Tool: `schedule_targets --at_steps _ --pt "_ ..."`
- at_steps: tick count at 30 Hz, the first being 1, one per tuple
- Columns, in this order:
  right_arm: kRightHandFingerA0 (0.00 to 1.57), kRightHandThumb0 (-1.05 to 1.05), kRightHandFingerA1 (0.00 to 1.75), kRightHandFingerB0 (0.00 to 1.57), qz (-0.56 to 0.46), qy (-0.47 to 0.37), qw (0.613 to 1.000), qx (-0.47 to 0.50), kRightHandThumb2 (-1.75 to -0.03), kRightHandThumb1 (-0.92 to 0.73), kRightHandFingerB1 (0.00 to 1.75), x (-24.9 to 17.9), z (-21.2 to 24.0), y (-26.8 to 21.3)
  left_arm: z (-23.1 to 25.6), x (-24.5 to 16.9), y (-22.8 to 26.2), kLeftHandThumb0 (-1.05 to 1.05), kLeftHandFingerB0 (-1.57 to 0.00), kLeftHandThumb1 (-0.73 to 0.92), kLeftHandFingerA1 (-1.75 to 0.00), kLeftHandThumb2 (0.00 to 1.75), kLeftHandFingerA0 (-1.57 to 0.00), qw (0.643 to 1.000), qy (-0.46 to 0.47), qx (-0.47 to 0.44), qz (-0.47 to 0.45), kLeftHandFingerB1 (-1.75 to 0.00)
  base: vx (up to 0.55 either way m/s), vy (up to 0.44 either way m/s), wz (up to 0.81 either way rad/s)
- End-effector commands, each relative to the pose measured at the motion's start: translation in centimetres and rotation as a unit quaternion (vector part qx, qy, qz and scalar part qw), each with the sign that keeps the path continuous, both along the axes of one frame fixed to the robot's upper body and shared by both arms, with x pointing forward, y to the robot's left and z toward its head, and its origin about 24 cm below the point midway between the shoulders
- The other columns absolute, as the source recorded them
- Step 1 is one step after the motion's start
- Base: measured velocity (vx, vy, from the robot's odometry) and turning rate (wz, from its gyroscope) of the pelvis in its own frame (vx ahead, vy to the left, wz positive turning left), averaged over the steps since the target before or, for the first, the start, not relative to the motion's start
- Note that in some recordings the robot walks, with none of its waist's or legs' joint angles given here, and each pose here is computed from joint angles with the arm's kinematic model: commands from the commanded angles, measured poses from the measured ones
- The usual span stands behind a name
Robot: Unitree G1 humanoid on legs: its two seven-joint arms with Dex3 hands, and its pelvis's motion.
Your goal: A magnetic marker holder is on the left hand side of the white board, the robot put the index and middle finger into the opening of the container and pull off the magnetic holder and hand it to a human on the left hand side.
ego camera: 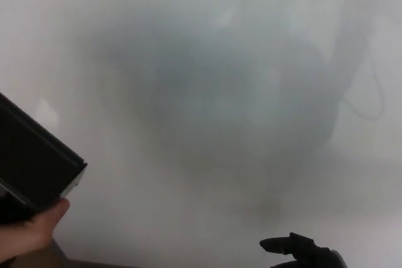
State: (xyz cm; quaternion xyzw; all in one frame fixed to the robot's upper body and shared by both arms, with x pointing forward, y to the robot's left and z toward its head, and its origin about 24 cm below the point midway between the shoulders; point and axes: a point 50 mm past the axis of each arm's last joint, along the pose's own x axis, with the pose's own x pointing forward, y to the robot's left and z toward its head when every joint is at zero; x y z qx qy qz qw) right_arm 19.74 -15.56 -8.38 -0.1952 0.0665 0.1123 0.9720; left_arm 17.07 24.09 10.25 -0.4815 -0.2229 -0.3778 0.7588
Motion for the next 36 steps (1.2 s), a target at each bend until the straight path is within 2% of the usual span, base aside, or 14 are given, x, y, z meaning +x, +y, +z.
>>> schedule_targets --at_steps 1,2,7,19,20,27,28,29,30,32,33,34,35,36 --pt "0.84 -0.48 0.54 0.7 -0.014 0.003 0.999 -0.035 -0.6 -0.68 0.48 -0.7 -0.4 -1.2 1.2 -1.6 -0.2 -1.05 -0.07 0.57 -0.38 0.96 -0.18 0.997 -0.052 -0.033 -0.046 -0.27 0.0 0.0 0.0" --pt "0.84 -0.49 0.54 0.7 -0.013 0.004 0.999 -0.038 -0.61 -0.68 0.48 -0.9 -0.4 -1.4 0.9 -1.6 -0.4 -1.05 -0.06 0.55 -0.38 0.97 -0.17 0.997 -0.048 -0.033 -0.046 -0.32 0.0 0.0 0.0" --pt "0.83 -0.49 0.52 0.7 -0.02 0.002 0.999 -0.04 -0.61 -0.68 0.47 -0.3 -0.2 -1.5 0.5 -1.0 -0.6 -1.05 -0.06 0.55 -0.39 0.94 -0.18 0.997 -0.048 -0.036 -0.056 -0.31 0.0 0.0 0.0" --pt "0.86 -0.47 0.54 0.7 0.018 0.013 0.999 -0.049 -0.61 -0.68 0.48 -0.7 -0.8 0.3 -1.2 -2.8 0.7 -1.03 -0.08 0.55 -0.4 0.89 -0.26 0.999 -0.02 -0.026 -0.043 -0.36 0.0 0.0 0.0" --pt "0.85 -0.47 0.53 0.7 0.019 0.014 0.998 -0.05 -0.61 -0.68 0.47 -0.8 -0.9 0.4 -1.7 -2.9 0.9 -0.93 -0.1 0.44 -0.41 0.87 -0.25 0.999 -0.009 -0.025 -0.046 -0.43 0.0 0.0 0.0" --pt "0.85 -0.46 0.53 0.7 0.023 0.007 0.998 -0.055 -0.61 -0.68 0.48 -1.1 -0.9 0.4 -4.6 -3.0 1.4 -0.84 -0.11 0.4 -0.42 0.8 -0.2 0.995 0.071 -0.005 -0.065 -0.45 0.0 0.0 0.0" --pt "0.85 -0.47 0.53 0.7 0.023 0.008 0.998 -0.056 -0.6 -0.67 0.48 -1.0 -0.9 0.4 -5.2 -2.9 1.4 -0.71 -0.2 0.42 -0.35 0.54 -0.31 0.992 0.107 0.026 -0.065 -0.38 0.0 0.0 0.0" --pt "0.85 -0.47 0.53 0.7 0.022 0.008 0.998 -0.057 -0.6 -0.67 0.48 -1.0 -0.9 0.4 -5.6 -2.8 1.4 -0.71 -0.2 0.42 -0.35 0.54 -0.31 0.988 0.131 0.049 -0.064 -0.38 0.0 0.0 0.0" --pt "0.85 -0.46 0.53 0.7 0.022 0.008 0.998 -0.058 -0.6 -0.67 0.48 -1.0 -0.9 0.5 -6.1 -2.7 1.4 -0.61 -0.17 0.38 -0.41 0.7 -0.21 0.977 0.167 0.117 -0.06 -0.41 0.0 0.0 0.0" --pt "0.85 -0.46 0.53 0.7 0.022 0.007 0.998 -0.058 -0.6 -0.67 0.48 -0.9 -0.9 0.5 -6.3 -2.6 1.4 -0.61 -0.17 0.38 -0.41 0.7 -0.21 0.966 0.18 0.176 -0.057 -0.41 0.0 0.0 0.0" --pt "0.86 -0.45 0.53 0.71 0.02 0.006 0.998 -0.054 -0.6 -0.66 0.48 -1.0 -0.8 0.5 -6.4 -2.5 1.0 -0.59 -0.15 0.41 -0.42 0.7 -0.19 0.946 0.187 0.264 -0.033 -0.4 0.0 0.0 0.0" --pt "0.85 -0.45 0.53 0.7 0.02 0.006 0.998 -0.054 -0.6 -0.67 0.48 -0.9 -0.8 0.5 -6.7 -2.4 0.7 -0.64 -0.16 0.51 -0.47 0.81 -0.21 0.927 0.189 0.324 -0.004 -0.4 0.0 0.0 0.0" --pt "0.85 -0.45 0.53 0.7 0.02 0.005 0.998 -0.055 -0.6 -0.67 0.48 -0.9 -0.8 0.5 -7.1 -2.2 0.5 -0.64 -0.16 0.51 -0.47 0.81 -0.21 0.905 0.185 0.381 0.024 -0.4 0.0 0.0 0.0" --pt "0.85 -0.45 0.53 0.7 0.02 0.006 0.998 -0.055 -0.6 -0.67 0.48 -1.0 -0.9 0.6 -7.6 -2.1 0.4 -0.73 -0.18 0.56 -0.51 0.89 -0.32 0.876 0.188 0.44 0.055 -0.41 0.0 0.0 0.0"
